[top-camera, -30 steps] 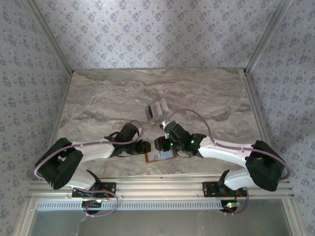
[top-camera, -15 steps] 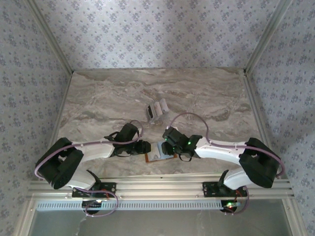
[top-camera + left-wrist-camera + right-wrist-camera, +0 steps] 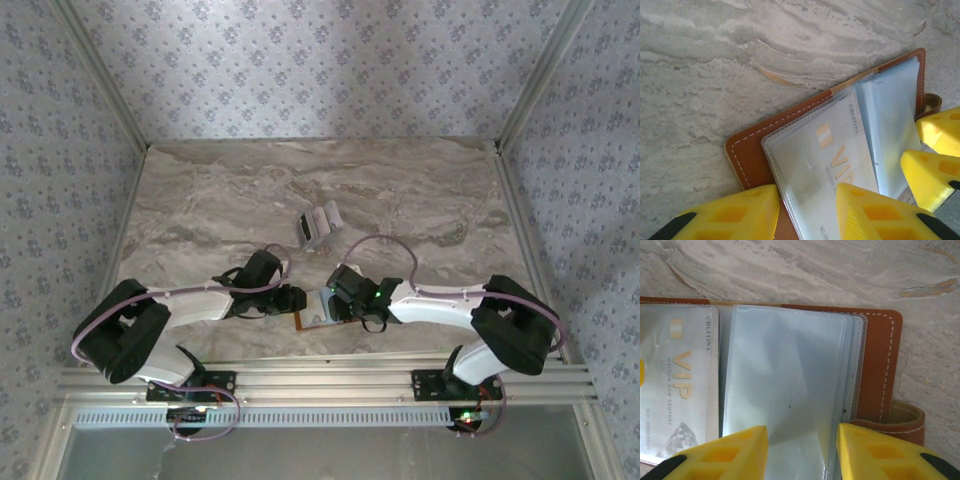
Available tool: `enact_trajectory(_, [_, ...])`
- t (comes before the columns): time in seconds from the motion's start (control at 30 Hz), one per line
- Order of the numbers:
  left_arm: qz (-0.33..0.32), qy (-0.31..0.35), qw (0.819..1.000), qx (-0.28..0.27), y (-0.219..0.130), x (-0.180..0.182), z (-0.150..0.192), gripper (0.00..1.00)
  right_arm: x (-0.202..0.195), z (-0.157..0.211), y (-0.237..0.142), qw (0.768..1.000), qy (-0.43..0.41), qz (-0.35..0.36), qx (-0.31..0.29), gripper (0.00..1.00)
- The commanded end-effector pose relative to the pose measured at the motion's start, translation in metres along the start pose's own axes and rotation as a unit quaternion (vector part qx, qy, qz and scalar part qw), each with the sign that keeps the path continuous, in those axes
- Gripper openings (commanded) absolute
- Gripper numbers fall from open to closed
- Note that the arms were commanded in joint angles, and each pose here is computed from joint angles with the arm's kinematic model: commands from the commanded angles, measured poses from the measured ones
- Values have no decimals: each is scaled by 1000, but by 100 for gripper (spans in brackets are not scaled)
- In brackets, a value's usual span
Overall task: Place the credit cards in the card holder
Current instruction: Flip over the card slot in the card holder.
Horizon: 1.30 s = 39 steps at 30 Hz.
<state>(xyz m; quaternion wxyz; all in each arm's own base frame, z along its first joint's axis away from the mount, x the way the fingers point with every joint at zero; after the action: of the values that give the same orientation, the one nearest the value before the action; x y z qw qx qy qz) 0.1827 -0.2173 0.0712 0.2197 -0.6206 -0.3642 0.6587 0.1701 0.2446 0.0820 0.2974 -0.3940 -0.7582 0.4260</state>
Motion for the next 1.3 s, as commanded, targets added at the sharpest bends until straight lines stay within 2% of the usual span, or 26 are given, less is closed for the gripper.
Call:
enact_trajectory(0.0, [-54,-15,998,26,6,25,11,37,4,2,1,1000,5,-4,5,43])
enact_trajectory(0.17, [-56,-15,998,27,8,27,11,37,7,-2,-5,1000,0,0,-6,41])
enact_trajectory(0.47, [-57,-20,998,31,12,31,12,37,5,-7,-19,998,-23,65,-11,40])
enact_trajectory(0.77, [-57,-21,998,33,13,31,12,37,12,-12,-22,998,-30,55,-21,40])
enact_trajectory(1.07, [-55,-22,998,33,14,30,12,36,45,-26,-23,994,-45,-64,-70,38])
enact_trajectory(1.27, [-43,-28,998,35,13,25,11,37,56,-30,-12,991,-51,-96,-74,41])
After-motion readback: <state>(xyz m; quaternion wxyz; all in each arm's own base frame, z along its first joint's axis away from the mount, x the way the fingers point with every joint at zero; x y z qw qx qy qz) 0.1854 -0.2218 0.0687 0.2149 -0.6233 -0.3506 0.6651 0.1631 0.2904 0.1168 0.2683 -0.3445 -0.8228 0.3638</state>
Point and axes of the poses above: each hand's point on the last joint's axis, 136 mm out from that joint toward the fingers, its own y axis out along the fingers, its own x axis along the line the jaws close on, z = x × y, the point moved 6 cm from there along -y, back along the fingers, and after that the axes turned 15 degrees about -y, right-handed, at the moved point
